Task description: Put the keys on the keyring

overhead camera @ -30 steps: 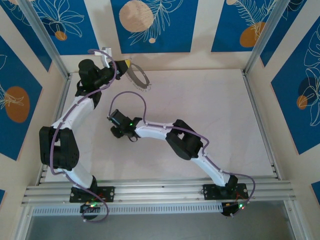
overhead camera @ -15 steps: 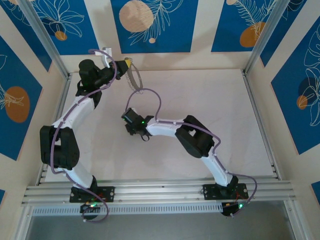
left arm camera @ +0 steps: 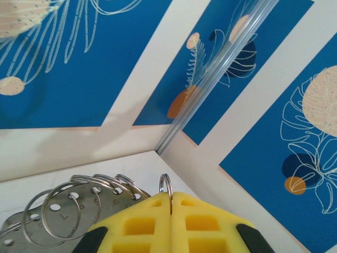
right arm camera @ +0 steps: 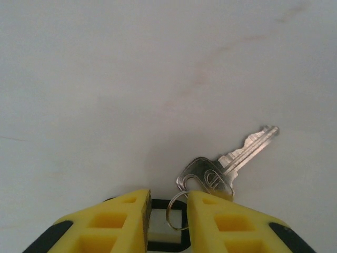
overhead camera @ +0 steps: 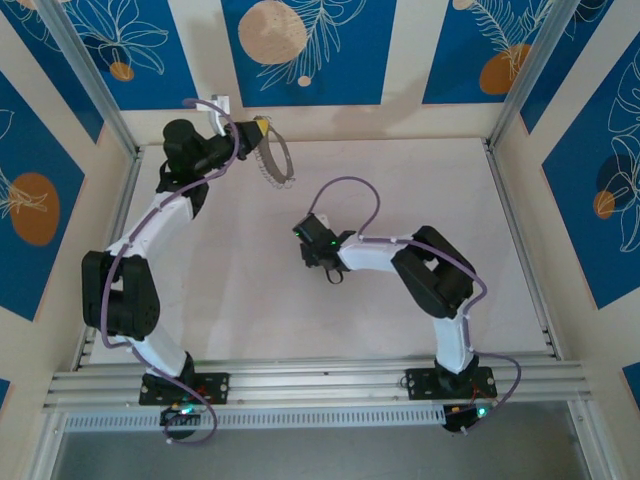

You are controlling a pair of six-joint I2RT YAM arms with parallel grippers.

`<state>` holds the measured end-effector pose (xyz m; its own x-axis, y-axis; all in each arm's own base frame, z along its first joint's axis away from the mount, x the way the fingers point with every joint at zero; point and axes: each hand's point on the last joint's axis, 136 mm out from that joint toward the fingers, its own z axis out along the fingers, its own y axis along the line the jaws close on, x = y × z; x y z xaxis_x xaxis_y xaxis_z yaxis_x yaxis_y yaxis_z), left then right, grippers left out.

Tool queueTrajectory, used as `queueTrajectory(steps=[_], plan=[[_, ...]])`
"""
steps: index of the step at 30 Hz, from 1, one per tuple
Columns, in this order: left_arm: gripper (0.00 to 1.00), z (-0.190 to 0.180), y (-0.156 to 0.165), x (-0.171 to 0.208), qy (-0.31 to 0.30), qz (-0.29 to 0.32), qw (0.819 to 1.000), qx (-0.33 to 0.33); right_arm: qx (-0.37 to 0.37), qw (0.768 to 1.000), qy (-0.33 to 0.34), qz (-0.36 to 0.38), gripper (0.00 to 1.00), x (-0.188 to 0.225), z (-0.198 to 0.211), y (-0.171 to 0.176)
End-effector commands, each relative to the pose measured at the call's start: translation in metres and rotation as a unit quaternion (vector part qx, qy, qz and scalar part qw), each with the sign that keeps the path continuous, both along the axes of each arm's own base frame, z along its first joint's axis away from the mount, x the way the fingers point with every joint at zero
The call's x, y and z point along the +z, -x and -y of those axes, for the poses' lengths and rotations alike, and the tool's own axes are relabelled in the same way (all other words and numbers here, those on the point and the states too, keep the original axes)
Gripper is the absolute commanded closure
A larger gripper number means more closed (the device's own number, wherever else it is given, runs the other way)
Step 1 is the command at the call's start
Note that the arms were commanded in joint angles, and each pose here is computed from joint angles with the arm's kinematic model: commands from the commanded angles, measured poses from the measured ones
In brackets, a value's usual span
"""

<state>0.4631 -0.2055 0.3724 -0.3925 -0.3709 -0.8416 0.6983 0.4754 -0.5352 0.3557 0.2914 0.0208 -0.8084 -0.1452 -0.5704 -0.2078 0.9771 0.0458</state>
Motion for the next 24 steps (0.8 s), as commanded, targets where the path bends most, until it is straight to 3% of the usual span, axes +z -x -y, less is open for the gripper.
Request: queueTrajectory(steps=[1,13,18,24], plan=[[1.00,0.017,0.021,0.020,0.006,0.035,0.999,-0.021,-0.052,0.997,0.018,-0.046,0.73,-0.021,0.049,0.017],[1.00,0.078,0.065,-0.004,-0.042,0.026,0.995,-0.085,-0.127,0.990,-0.032,-0.045,0.73,-0.006,0.144,0.017],[1.00,0.100,0.092,-0.017,-0.065,0.028,0.990,-0.126,-0.121,0.990,-0.074,-0.023,0.71,0.029,0.153,0.010],[1.00,0.111,0.122,-0.026,-0.079,0.033,0.982,-0.168,-0.099,0.983,-0.152,0.022,0.62,0.101,0.154,0.009]])
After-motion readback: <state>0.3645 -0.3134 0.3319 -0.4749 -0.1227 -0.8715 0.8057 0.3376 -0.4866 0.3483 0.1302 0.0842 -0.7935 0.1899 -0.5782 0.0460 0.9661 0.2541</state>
